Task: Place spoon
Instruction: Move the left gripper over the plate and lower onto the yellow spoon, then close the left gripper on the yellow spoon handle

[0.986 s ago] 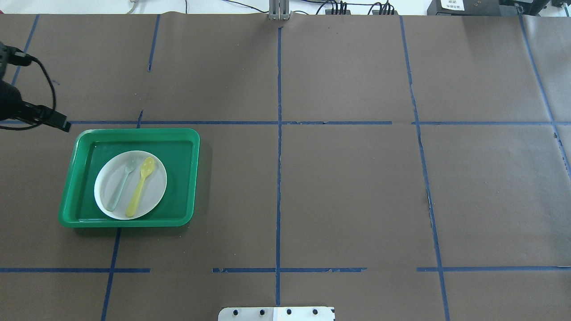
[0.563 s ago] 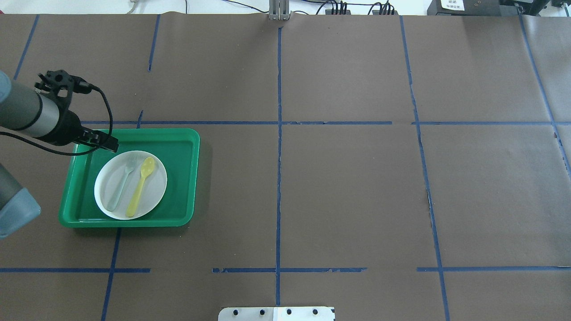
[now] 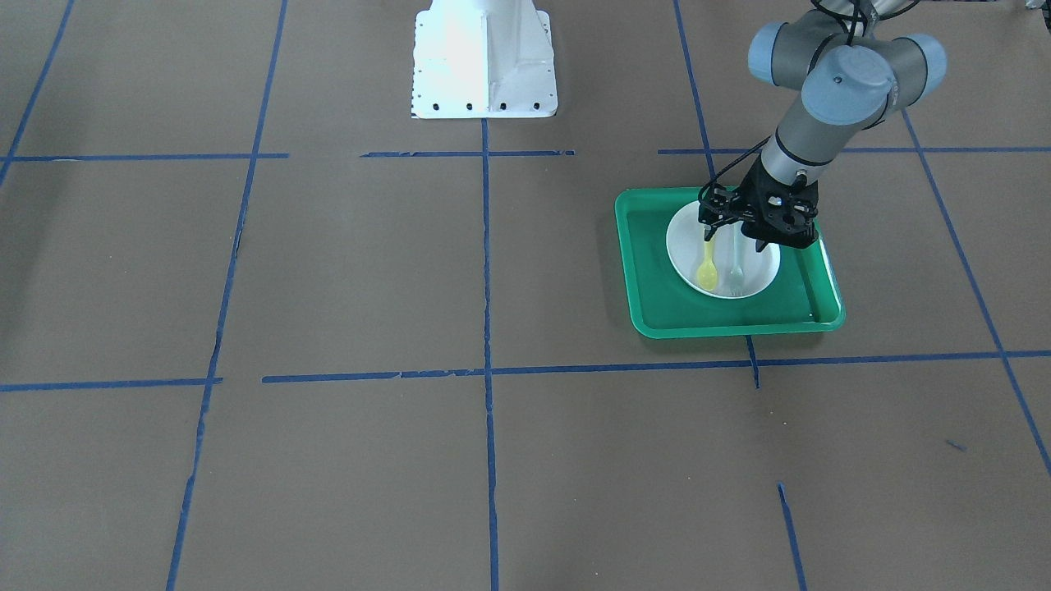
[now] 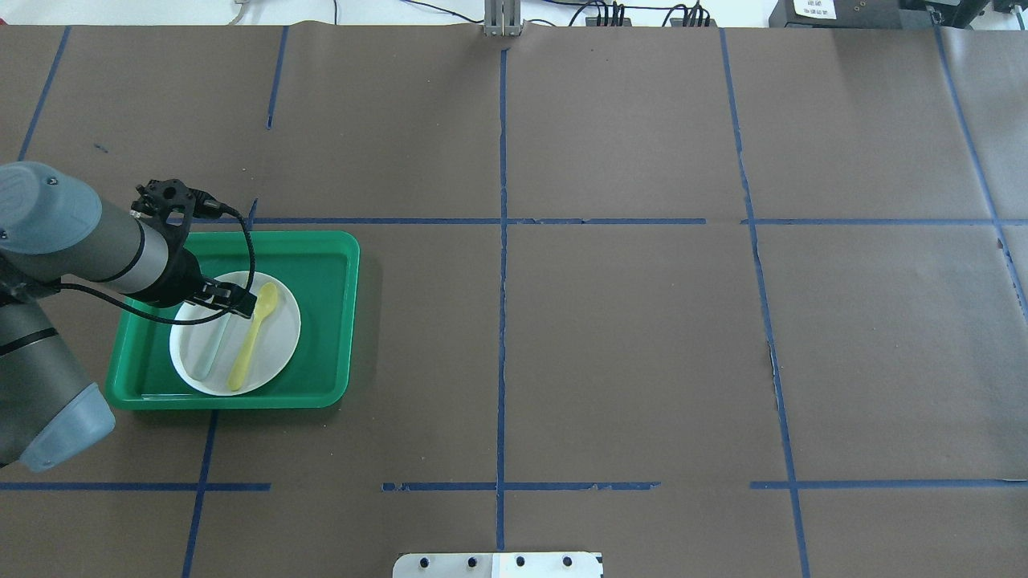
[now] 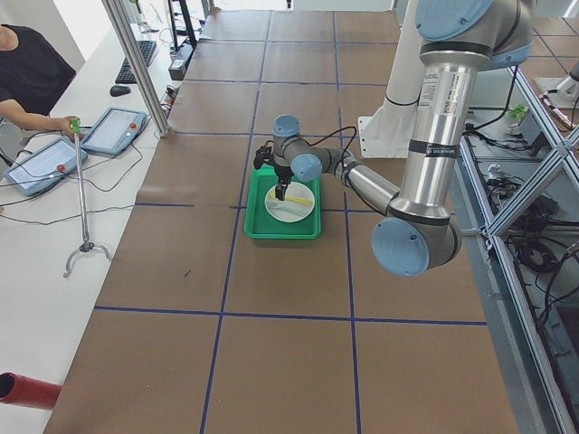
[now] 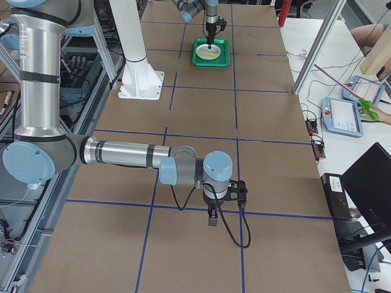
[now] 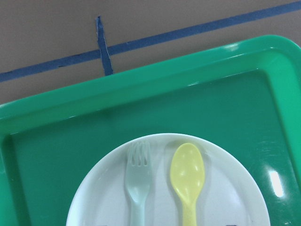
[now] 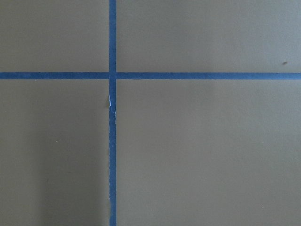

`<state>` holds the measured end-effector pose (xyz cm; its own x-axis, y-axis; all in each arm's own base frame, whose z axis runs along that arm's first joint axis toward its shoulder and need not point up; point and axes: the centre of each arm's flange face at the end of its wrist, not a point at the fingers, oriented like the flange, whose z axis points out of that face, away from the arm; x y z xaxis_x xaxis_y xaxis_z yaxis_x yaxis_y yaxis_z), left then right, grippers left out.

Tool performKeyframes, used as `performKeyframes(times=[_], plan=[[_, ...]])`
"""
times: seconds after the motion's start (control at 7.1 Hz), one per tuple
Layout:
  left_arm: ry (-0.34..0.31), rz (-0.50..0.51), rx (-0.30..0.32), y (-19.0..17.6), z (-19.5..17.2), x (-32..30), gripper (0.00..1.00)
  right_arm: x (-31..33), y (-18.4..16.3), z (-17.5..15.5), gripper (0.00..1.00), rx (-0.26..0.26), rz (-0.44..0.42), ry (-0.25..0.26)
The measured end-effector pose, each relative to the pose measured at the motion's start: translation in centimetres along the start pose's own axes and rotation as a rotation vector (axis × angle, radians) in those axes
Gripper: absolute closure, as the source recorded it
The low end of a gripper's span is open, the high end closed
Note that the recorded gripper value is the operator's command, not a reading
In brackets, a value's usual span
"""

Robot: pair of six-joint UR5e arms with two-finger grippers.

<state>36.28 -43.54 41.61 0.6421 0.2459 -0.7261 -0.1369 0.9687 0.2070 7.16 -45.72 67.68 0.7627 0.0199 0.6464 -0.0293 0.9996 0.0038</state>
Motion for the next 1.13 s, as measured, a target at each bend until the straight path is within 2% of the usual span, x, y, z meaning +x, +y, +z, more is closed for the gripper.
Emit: performKeyframes(times=[0.28, 0.7, 0.85, 0.99, 1.13], plan=[[0.011, -0.004, -0.057, 0.3, 2.6, 1.4, 0.20, 0.0, 0.0, 0.0, 0.00, 0.001, -0.001, 0.000], [0.005, -0.004, -0.083, 0.6, 4.3, 2.0, 0.22, 0.0, 0.0, 0.0, 0.00, 0.001, -0.001, 0.000], [0.003, -0.003, -0.083, 0.6, 4.4, 2.0, 0.35, 0.0, 0.0, 0.0, 0.00, 0.001, -0.001, 0.000], [-0.001, -0.004, -0.083, 0.6, 4.6, 1.9, 0.53, 0.0, 0.0, 0.0, 0.00, 0.001, -0.001, 0.000], [-0.004, -0.004, -0.083, 0.6, 4.6, 1.9, 0.83, 0.0, 0.0, 0.0, 0.00, 0.001, -0.001, 0.000]])
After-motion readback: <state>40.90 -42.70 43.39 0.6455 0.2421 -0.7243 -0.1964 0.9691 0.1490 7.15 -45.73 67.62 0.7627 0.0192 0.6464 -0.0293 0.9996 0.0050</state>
